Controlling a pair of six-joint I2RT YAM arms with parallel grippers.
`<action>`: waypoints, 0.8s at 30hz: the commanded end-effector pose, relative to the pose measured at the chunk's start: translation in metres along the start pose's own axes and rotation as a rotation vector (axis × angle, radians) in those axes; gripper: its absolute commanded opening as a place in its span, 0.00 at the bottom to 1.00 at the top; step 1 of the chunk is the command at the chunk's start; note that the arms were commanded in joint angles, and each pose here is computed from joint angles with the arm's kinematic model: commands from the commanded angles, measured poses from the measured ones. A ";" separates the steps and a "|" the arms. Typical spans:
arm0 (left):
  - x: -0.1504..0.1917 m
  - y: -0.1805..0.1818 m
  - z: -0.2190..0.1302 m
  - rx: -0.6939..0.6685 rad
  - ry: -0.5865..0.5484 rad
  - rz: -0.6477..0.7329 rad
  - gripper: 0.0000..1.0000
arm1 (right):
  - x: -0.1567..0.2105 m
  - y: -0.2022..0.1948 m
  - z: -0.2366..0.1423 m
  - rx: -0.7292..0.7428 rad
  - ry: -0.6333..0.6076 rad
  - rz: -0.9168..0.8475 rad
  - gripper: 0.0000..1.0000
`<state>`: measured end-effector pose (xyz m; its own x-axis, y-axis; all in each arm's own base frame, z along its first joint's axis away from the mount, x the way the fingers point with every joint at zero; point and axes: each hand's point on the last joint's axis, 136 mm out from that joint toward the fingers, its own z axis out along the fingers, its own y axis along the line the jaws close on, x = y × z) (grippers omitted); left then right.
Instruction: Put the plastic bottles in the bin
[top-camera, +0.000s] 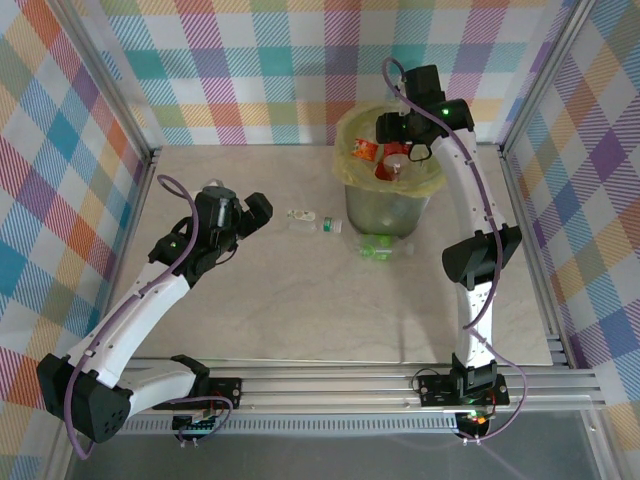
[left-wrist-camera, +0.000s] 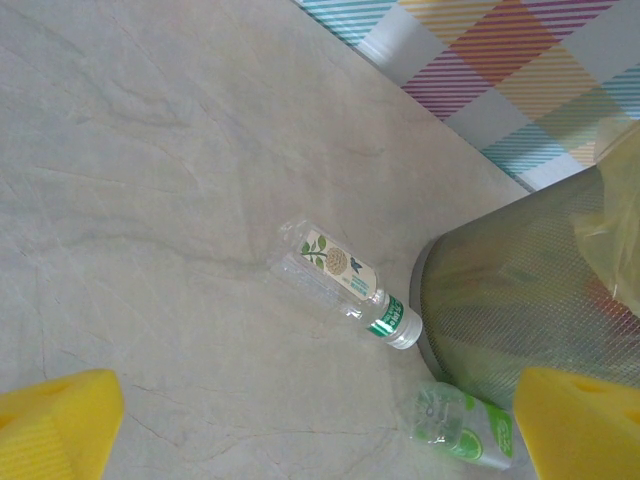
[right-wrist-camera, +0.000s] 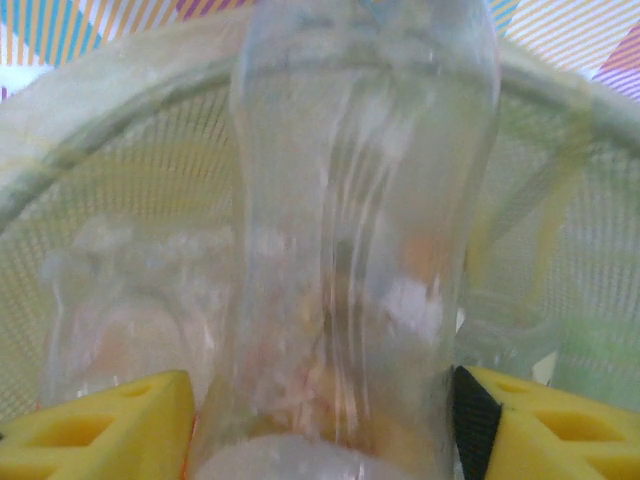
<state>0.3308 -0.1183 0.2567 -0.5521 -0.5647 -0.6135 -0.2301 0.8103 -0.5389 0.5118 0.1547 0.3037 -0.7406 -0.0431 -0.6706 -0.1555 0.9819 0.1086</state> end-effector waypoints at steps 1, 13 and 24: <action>-0.002 0.004 0.003 -0.016 -0.005 0.010 1.00 | -0.010 0.013 -0.054 -0.071 -0.060 0.018 0.79; 0.001 -0.001 0.008 -0.001 0.020 0.013 1.00 | 0.007 0.037 -0.124 -0.084 -0.103 -0.094 0.99; 0.006 0.033 0.028 -0.045 0.070 -0.122 1.00 | 0.108 0.130 -0.123 -0.097 -0.040 -0.467 1.00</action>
<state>0.3416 -0.1059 0.2332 -0.5742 -0.6056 -0.5509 -0.2925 0.7802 -0.5529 0.3332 0.2475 0.3401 -0.5948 -0.4300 -0.6792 -0.5112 0.8544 -0.0932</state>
